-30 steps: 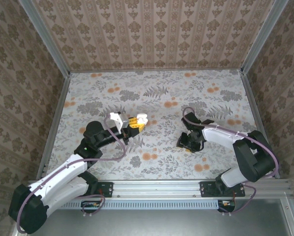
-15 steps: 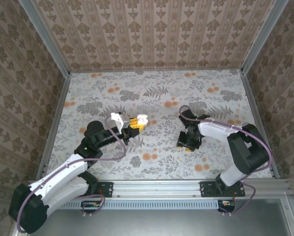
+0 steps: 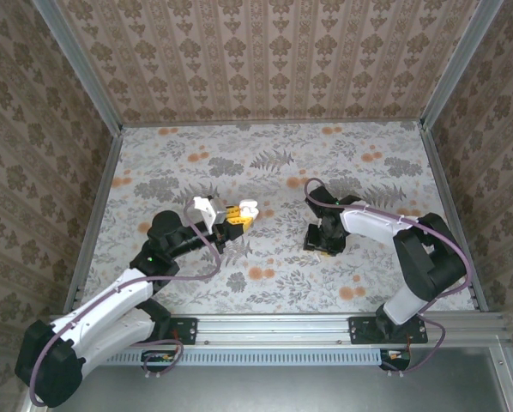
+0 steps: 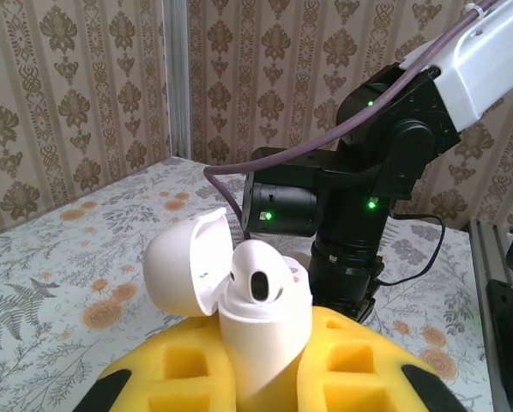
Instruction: Insert wireless bluetooth earbuds into charging case
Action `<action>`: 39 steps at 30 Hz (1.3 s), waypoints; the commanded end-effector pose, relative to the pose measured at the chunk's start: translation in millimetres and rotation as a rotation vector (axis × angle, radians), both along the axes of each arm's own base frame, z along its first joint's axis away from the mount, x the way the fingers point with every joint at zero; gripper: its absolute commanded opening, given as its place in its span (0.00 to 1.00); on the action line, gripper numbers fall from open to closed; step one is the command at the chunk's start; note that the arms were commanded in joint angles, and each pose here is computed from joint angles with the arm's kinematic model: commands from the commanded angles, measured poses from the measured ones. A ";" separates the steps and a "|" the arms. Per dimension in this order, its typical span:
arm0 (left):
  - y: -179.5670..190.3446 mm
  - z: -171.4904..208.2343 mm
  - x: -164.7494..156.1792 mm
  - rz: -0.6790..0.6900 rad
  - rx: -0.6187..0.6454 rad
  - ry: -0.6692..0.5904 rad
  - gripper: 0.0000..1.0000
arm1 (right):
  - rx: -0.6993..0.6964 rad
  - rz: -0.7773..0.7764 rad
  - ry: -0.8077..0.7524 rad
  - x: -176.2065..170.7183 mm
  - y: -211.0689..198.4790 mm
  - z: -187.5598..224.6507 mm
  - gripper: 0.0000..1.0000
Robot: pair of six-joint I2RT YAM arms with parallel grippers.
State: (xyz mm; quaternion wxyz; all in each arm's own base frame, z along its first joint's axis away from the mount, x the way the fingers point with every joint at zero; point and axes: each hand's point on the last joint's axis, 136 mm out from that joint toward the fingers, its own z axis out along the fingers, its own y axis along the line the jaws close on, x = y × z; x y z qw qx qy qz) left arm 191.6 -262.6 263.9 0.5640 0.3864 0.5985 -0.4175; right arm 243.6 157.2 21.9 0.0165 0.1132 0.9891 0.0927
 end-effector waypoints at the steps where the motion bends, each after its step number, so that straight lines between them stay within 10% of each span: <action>1: -1.3 10.3 -1.1 -0.007 -0.008 -0.041 0.00 | -0.032 0.018 -0.035 6.2 -3.6 6.1 0.43; 39: -4.0 11.1 -0.6 -0.018 -0.006 -0.034 0.00 | -0.022 0.021 0.026 -24.6 0.7 8.5 0.41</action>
